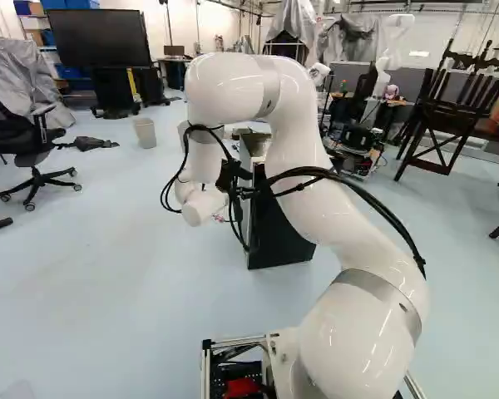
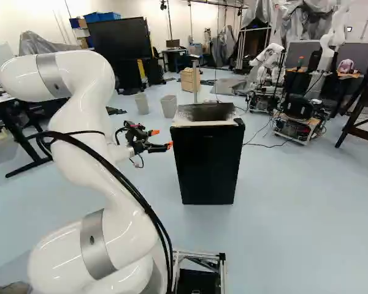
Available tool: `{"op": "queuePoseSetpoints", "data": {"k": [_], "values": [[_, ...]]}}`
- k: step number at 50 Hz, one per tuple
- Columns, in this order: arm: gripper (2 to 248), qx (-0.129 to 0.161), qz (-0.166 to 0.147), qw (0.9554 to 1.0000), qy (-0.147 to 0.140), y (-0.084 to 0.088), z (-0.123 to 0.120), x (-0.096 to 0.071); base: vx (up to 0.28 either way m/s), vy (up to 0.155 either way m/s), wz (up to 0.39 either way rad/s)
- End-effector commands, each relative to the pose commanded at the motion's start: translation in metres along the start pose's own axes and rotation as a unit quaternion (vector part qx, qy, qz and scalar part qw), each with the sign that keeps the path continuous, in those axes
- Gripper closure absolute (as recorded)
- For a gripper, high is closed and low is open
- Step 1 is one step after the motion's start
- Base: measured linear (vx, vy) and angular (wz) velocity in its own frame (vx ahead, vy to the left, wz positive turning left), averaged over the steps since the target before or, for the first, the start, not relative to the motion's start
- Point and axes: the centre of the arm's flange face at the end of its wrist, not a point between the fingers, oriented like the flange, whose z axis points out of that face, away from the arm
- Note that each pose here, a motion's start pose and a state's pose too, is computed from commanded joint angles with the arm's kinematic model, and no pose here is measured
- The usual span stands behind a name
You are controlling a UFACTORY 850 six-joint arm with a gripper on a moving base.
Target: Grab a drink from the fridge
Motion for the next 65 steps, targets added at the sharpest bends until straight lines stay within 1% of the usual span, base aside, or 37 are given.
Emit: {"op": "queuePoseSetpoints", "data": {"k": [20, 39, 65], "values": [[3, -0.028, 0.014, 0.9995, 0.003, -0.005, 0.009, -0.001, 0.0, 0.0, 0.0], [3, -0.053, 0.022, 0.9983, 0.005, -0.004, 0.015, -0.001, 0.0, 0.0, 0.0], [3, -0.066, 0.029, 0.9974, 0.008, -0.005, 0.026, 0.0, 0.0, 0.0, 0.0]]}}
